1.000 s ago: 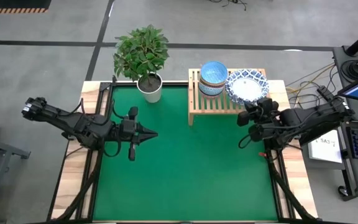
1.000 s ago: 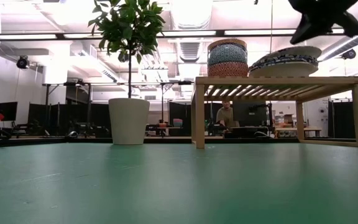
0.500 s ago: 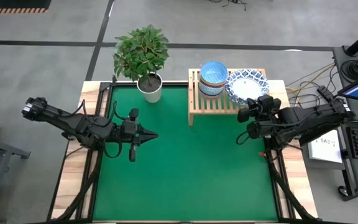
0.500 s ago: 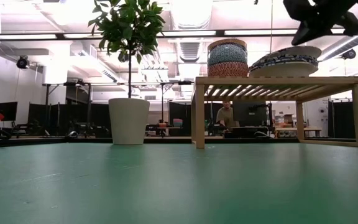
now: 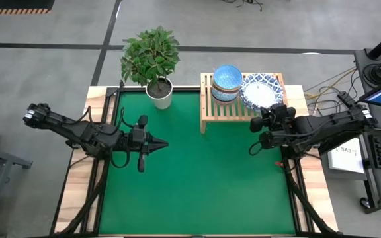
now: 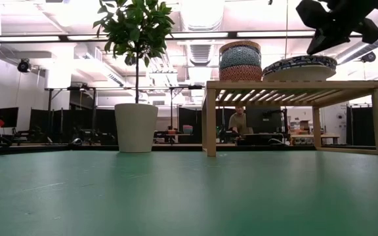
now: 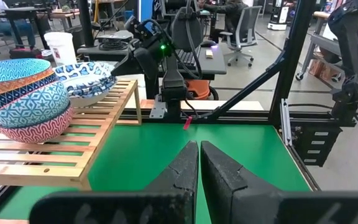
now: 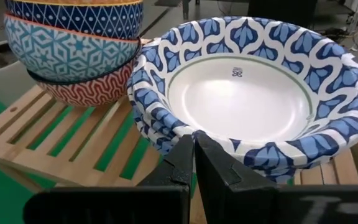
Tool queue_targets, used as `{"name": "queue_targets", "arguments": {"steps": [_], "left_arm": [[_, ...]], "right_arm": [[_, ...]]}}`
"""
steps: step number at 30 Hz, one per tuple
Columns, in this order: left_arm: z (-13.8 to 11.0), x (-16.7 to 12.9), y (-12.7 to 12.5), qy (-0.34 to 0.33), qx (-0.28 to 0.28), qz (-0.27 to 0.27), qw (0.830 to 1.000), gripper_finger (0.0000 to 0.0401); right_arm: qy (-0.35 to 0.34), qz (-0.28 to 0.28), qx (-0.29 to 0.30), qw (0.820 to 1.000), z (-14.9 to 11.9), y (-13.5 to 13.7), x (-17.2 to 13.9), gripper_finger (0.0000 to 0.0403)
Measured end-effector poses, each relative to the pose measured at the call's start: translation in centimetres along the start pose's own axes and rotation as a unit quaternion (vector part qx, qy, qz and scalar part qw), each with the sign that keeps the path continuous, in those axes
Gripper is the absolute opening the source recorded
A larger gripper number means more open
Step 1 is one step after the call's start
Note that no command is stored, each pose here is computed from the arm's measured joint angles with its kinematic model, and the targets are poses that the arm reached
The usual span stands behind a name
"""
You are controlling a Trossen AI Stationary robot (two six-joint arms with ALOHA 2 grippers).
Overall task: Place and stack bowls onto a shelf
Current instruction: Stack the white patterned bowl on top of the white patterned bowl on the shelf, then return to Home Position
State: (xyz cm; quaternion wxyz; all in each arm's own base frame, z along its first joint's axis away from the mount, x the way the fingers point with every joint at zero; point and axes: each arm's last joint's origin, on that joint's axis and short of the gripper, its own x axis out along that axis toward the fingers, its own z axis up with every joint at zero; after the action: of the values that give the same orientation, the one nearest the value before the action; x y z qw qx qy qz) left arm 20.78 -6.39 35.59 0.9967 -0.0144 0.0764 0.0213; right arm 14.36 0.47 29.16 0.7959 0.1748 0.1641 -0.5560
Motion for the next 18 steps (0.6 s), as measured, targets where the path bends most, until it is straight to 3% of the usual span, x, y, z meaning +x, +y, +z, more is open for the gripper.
{"name": "queue_targets", "arguments": {"steps": [4,10,15,18], "left_arm": [[-0.3,-0.1,-0.1,0.013,0.006,-0.003,1.0,0.0],[-1.1,-1.0,-0.3,0.03,0.026,-0.016,0.999,0.0],[-2.3,-2.6,0.4,0.019,0.036,-0.02,0.999,0.0],[-3.3,-3.7,1.0,0.007,0.034,-0.02,0.999,0.0]], "right_arm": [[-0.003,0.009,-0.008,1.0,0.5,0.0,-0.4,0.0009],[-0.013,0.082,-0.094,0.992,1.3,0.7,-1.9,0.0009],[-0.018,0.196,-0.164,0.967,1.5,2.2,-3.3,0.0009],[-0.011,0.275,-0.209,0.939,1.2,3.2,-3.8,0.0009]]}}
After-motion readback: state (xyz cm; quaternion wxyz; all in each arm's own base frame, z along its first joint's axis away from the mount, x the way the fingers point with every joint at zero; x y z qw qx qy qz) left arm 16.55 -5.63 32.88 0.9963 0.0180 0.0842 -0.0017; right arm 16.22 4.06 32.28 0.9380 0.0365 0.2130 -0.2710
